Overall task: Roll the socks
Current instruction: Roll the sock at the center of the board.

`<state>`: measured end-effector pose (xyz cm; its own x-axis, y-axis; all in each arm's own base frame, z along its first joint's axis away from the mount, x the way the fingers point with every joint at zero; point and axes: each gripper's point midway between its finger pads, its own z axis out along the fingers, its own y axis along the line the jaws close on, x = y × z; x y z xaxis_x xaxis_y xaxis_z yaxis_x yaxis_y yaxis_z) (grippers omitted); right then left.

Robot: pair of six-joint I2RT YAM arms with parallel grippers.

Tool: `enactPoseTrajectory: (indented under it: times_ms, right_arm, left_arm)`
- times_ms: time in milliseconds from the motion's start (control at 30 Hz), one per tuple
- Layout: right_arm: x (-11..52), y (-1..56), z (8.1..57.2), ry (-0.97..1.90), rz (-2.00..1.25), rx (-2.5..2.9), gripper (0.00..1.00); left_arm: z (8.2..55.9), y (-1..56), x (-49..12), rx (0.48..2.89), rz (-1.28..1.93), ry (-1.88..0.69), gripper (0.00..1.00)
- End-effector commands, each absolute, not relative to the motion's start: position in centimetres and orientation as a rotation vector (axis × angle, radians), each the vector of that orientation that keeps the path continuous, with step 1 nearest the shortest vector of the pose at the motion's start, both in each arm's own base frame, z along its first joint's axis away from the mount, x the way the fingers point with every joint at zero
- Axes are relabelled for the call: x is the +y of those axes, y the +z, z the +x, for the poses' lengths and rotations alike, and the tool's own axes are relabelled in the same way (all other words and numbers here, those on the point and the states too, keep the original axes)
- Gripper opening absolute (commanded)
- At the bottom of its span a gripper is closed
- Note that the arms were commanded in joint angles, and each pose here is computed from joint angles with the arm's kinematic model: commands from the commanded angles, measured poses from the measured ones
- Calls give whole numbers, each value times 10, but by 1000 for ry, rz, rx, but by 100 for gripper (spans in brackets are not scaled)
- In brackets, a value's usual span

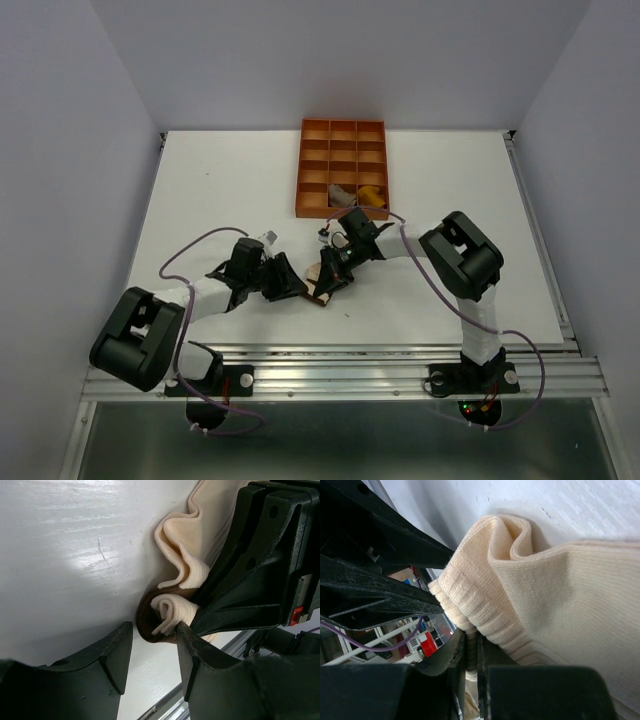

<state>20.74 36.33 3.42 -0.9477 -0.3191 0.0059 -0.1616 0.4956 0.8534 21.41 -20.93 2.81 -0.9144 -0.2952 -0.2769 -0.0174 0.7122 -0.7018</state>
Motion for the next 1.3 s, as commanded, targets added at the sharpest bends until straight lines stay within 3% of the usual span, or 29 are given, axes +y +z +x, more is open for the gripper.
enactPoseTrajectory:
  times_ms: [0,133,267,333,500,533,633,733,867,1267]
  right_arm:
    - [357,17,207,-1401,395,-2590,1]
    - [357,15,209,-1395,400,-2597,1]
    - [358,14,214,-1391,417,-2624,1]
    - [359,15,215,-1401,437,-2632,6]
    - [358,28,226,-1415,535,-2716,27]
    - [358,33,229,-1432,585,-2734,38]
    - [357,55,240,-1466,718,-2827,51]
    - [357,79,246,-1501,861,-2897,60]
    - [351,93,244,-1470,1014,-3003,65]
    - [372,126,199,-1442,1601,-3086,67]
  left_arm:
    - [221,30,-217,2525,-167,-1038,50]
    - [221,28,-223,2537,-147,-1024,41]
    - [221,17,-227,2585,-153,-979,9]
    - [220,11,-226,2614,-160,-945,0]
    - [218,-12,-212,2729,-266,-770,0]
    - [215,-18,-208,2766,-279,-733,0]
    - [205,-21,-207,2841,-286,-696,0]
    - [203,-10,-212,2843,-269,-685,0]
    - [203,3,-194,2853,-330,-509,0]
    - [188,28,-191,2876,-344,-483,0]
